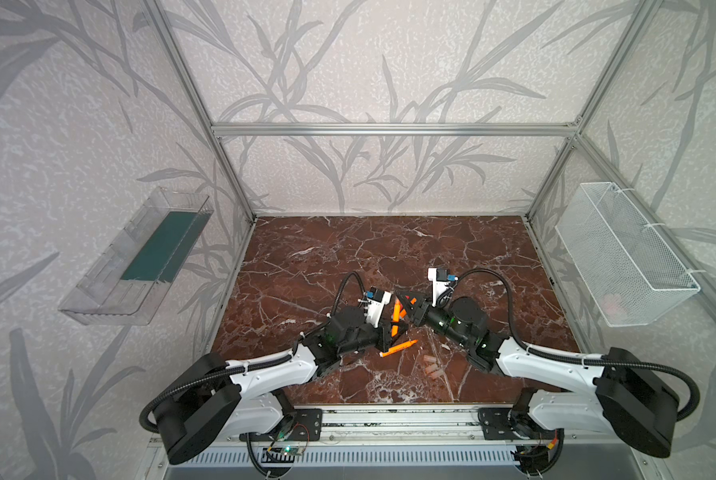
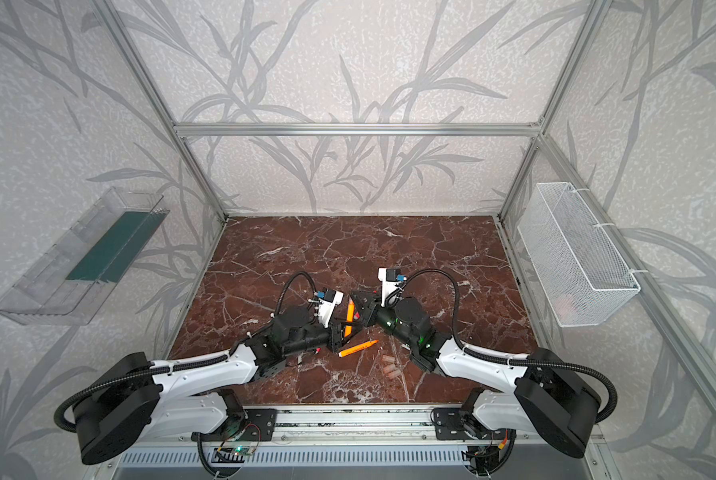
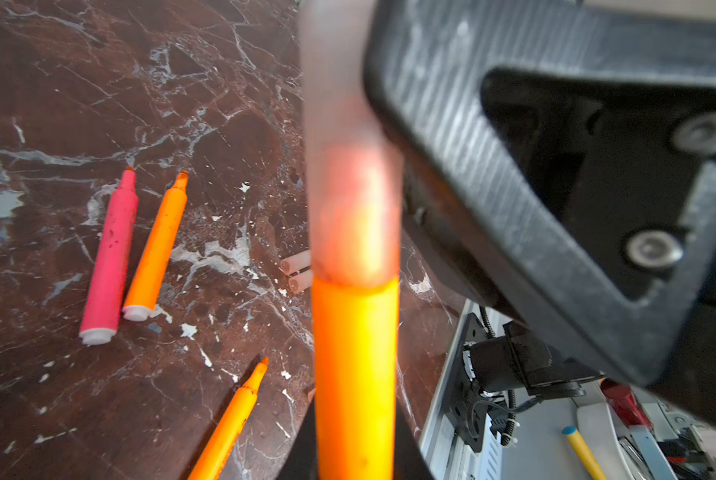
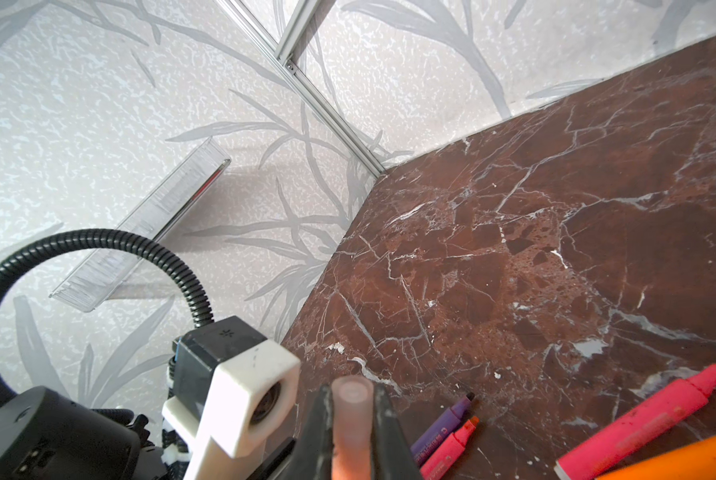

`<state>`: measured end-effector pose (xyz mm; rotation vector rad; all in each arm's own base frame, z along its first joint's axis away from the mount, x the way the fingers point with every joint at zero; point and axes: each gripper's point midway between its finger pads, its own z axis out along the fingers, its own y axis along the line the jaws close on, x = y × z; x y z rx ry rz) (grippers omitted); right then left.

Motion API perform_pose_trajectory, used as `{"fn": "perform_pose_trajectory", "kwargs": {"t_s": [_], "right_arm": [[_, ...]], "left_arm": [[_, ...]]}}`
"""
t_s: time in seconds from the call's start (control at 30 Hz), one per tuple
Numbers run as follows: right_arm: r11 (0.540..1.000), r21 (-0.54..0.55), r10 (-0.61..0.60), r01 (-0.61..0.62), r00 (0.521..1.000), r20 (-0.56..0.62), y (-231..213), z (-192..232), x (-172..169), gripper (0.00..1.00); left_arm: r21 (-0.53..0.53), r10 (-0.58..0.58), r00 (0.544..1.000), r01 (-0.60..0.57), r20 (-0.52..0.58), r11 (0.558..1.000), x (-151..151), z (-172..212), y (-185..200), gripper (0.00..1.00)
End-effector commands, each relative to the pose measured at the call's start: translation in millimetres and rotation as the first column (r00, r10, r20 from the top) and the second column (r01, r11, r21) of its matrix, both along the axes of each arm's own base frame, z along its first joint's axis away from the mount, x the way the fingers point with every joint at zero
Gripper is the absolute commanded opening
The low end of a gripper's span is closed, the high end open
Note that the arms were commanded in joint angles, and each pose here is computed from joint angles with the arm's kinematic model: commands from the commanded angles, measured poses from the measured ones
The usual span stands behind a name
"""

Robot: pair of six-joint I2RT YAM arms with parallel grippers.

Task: Insert the pens into the pen caps
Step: 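Push the cap down over the orange marker with the right gripper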

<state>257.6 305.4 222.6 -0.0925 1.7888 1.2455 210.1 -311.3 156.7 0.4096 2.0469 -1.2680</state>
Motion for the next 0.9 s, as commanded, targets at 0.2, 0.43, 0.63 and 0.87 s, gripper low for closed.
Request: {"fn": "perform_pose_trajectory", "kwargs": {"t_s": [0.2, 0.43, 0.63, 0.87], "right_arm": [[1.0, -0.021, 0.018, -0.018, 1.0, -0.006, -3.1, -9.4, -10.9, 0.23], [0.997, -0.077, -0.015, 0.015, 1.0, -0.005, -13.3, -2.5, -11.4, 0.57], [0.992, -0.102, -0.07, 0.072, 0.997, 0.018, -31.0, 6.2, -12.6, 0.76], [0.989, -0.111, -0.086, 0.094, 0.994, 0.074, -37.0, 33.2, -12.5, 0.79]], "left_arm": [[-0.099, 0.015, 0.995, -0.006, 0.099, 0.995, 3.7, 38.8, 3.8, 0.0], [-0.02, 0.034, 0.987, -0.031, 0.157, 0.999, 4.9, 22.7, 13.7, 0.0], [0.044, 0.029, 0.974, -0.04, 0.223, 0.998, 3.4, 11.0, 22.3, 0.0], [0.054, -0.019, 0.966, 0.005, 0.257, 0.999, -4.0, 10.1, 20.5, 0.0]]}}
